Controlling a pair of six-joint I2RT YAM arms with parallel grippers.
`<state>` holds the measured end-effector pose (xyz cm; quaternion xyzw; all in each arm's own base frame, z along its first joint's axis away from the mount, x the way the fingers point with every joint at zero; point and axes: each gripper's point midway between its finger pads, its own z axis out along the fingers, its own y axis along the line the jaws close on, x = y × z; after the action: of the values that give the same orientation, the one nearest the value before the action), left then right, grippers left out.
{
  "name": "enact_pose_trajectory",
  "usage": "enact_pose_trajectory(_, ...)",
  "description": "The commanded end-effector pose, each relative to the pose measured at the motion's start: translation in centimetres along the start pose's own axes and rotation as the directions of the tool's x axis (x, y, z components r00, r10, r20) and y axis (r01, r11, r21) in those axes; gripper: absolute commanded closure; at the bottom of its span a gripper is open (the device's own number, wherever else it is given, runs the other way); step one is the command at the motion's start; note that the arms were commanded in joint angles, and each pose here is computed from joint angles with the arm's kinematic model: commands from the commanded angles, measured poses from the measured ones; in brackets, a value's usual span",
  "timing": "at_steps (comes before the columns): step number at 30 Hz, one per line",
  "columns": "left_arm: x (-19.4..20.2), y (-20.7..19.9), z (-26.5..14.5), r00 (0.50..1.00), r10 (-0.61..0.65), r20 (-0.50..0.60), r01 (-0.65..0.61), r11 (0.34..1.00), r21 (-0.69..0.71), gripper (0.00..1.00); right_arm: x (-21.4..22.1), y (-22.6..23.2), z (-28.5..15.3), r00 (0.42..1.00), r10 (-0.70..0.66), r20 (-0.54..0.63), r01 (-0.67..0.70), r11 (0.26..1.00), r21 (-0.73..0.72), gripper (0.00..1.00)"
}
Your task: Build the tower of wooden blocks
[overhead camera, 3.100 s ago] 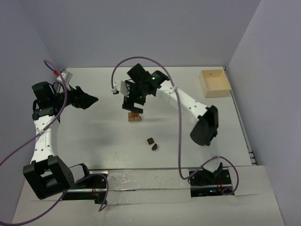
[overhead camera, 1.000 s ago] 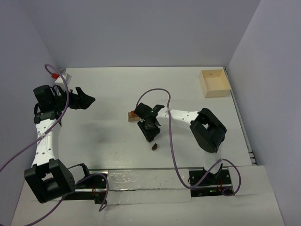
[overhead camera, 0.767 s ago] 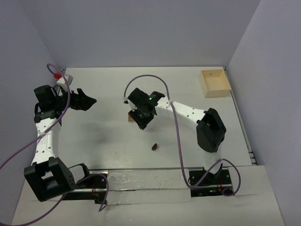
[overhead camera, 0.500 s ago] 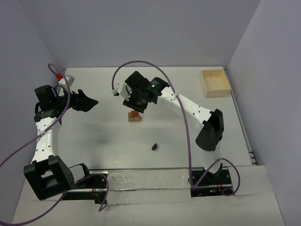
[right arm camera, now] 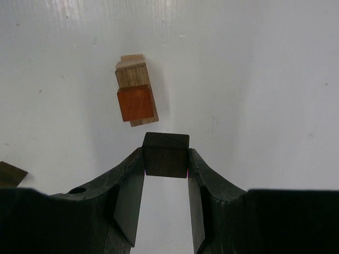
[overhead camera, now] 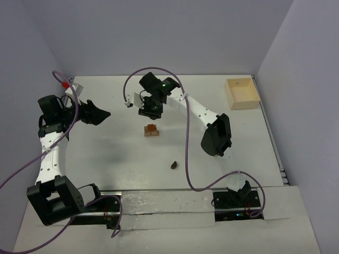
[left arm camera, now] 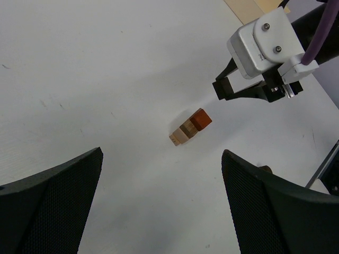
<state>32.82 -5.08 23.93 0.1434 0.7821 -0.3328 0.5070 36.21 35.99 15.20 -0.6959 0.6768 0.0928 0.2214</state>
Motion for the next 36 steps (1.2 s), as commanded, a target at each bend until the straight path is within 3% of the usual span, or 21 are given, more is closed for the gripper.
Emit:
enact_pose_trajectory(1,-2.0,-0.3,-0.6,0.997,0.061,0.057,-0.061,0.998,0.007,0.01,-1.4,0.8,-0.3,0.997,-0.035,0.065,0.039,0.998,-0.053,1.0)
enact_pose_trajectory(22,-1.9,-0.3,-0.5,0.998,0.02,0.054,-0.021,1.0,0.019,0.01,-0.7,2.0,2.1,0.998,-0.063,0.027,0.066,0.991,-0.12,1.0)
enact_pose_trajectory(36,-1.8,-0.4,-0.5,0.998,0.018,0.053,-0.019,0.999,0.025,0.01,-0.7,2.5,3.0,0.996,-0.086,-0.004,0.085,0.989,-0.12,0.94)
